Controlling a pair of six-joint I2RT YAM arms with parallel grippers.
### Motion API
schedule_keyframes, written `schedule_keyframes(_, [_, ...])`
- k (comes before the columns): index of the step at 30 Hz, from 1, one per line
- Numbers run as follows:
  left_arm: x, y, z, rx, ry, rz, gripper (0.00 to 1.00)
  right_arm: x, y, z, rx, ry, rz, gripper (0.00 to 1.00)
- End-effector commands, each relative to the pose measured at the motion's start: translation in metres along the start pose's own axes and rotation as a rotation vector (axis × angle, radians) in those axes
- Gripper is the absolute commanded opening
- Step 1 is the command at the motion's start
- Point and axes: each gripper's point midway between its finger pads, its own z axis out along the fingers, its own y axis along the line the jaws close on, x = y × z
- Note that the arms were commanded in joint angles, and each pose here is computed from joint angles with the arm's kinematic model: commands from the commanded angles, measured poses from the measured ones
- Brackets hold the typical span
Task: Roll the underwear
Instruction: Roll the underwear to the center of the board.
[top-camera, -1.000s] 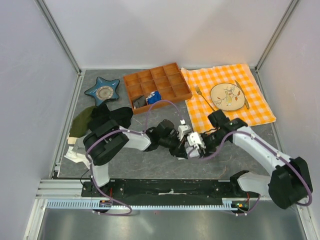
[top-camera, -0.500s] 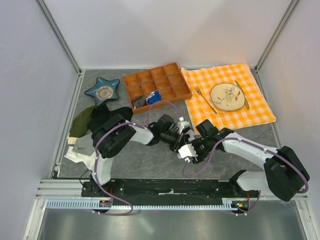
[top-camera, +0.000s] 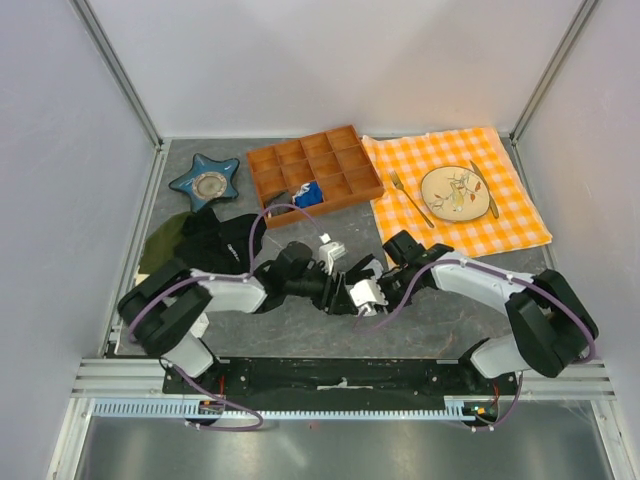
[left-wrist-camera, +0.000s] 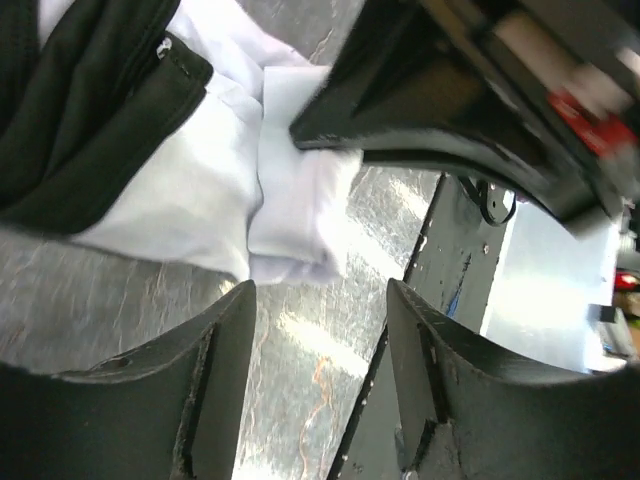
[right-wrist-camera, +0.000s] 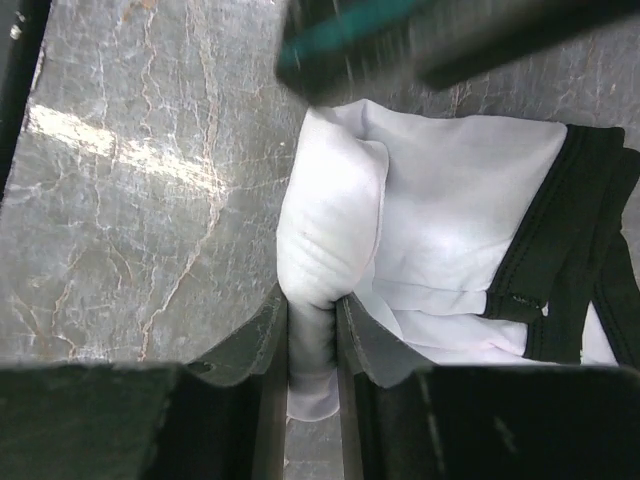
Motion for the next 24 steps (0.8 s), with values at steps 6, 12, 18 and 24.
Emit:
schedule_keyframes(6, [0.021,-0.039,-0.047,-0.002,-0.260,0.652,0.65,-0.019,0.042,-0.002,-0.338,-0.100,0.278,0.22])
schedule_keyframes(12, [0.026,-0.070,-0.047,-0.043,-0.338,1.002,0.69,-0.024,0.041,-0.001,-0.542,-0.170,0.483,0.22])
schedule_keyframes(18, [0.020,-0.067,-0.018,-0.119,-0.237,1.116,0.76,-0.015,0.032,0.007,-0.580,-0.150,0.553,0.22])
schedule_keyframes(24, [0.017,-0.053,0.012,-0.179,-0.145,1.189,0.77,-0.011,0.029,0.011,-0.576,-0.131,0.574,0.22])
